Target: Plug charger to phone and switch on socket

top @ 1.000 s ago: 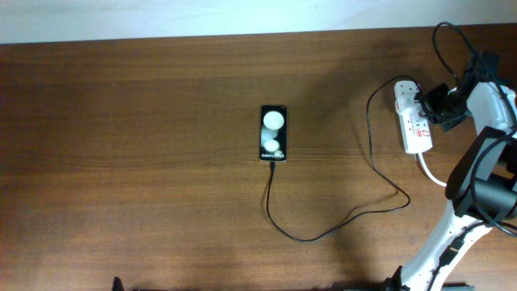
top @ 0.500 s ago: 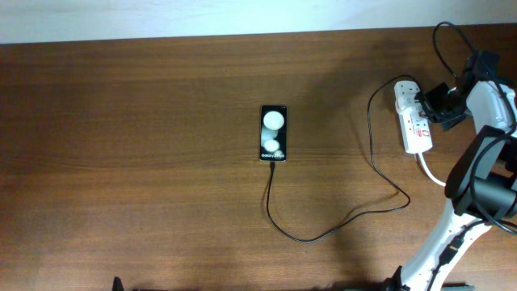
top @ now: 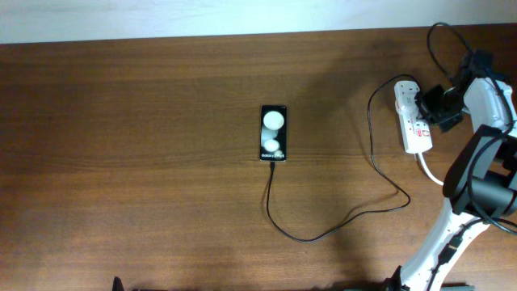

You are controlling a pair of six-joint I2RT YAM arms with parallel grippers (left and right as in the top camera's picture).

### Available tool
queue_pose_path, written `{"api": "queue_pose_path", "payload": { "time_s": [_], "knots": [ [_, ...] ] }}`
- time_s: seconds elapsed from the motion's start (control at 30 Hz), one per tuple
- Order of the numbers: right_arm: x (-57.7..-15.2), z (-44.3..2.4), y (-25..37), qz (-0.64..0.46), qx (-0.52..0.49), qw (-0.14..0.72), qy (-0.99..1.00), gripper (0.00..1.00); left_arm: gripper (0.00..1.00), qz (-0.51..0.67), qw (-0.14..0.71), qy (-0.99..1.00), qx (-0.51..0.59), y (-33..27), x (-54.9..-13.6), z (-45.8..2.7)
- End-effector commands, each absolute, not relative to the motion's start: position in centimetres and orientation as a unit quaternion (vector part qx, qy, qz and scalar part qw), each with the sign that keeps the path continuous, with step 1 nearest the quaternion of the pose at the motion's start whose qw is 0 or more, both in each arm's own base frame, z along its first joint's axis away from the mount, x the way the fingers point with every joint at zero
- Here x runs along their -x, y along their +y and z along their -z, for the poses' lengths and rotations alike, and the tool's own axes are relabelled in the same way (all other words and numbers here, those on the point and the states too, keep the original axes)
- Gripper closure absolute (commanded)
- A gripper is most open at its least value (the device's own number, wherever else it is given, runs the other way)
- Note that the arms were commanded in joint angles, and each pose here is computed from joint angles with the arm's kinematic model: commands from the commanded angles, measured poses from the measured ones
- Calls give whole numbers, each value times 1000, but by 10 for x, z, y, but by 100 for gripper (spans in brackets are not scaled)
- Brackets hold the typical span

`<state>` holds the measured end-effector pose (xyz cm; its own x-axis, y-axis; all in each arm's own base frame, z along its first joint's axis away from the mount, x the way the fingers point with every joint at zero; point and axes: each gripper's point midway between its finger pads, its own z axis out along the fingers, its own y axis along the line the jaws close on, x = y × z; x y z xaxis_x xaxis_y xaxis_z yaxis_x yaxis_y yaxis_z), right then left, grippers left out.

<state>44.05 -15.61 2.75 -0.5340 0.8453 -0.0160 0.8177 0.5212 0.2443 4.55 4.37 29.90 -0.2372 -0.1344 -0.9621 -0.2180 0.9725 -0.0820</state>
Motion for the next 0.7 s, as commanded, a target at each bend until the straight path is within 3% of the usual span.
{"api": "queue_pose_path", "payload": {
  "time_s": [0.0,0.1,0.3,0.57,0.67],
  "knots": [
    [-419,-46,-171,-60,-478,70,873,96,1,-37,610,782,123,46,-44,-299],
    [-419,-88,-174,-55,-463,112,878,96,1,-37,610,782,123,46,-44,-299],
    [-426,-213,-161,-67,-427,270,860,96,1,-60,609,776,153,50,-41,-299],
    [-424,-390,-81,-123,-300,509,797,96,1,-61,609,776,154,50,-40,-299],
    [-420,-425,-58,-134,-252,556,781,96,1,-61,609,776,154,50,-40,-299]
  ]
}}
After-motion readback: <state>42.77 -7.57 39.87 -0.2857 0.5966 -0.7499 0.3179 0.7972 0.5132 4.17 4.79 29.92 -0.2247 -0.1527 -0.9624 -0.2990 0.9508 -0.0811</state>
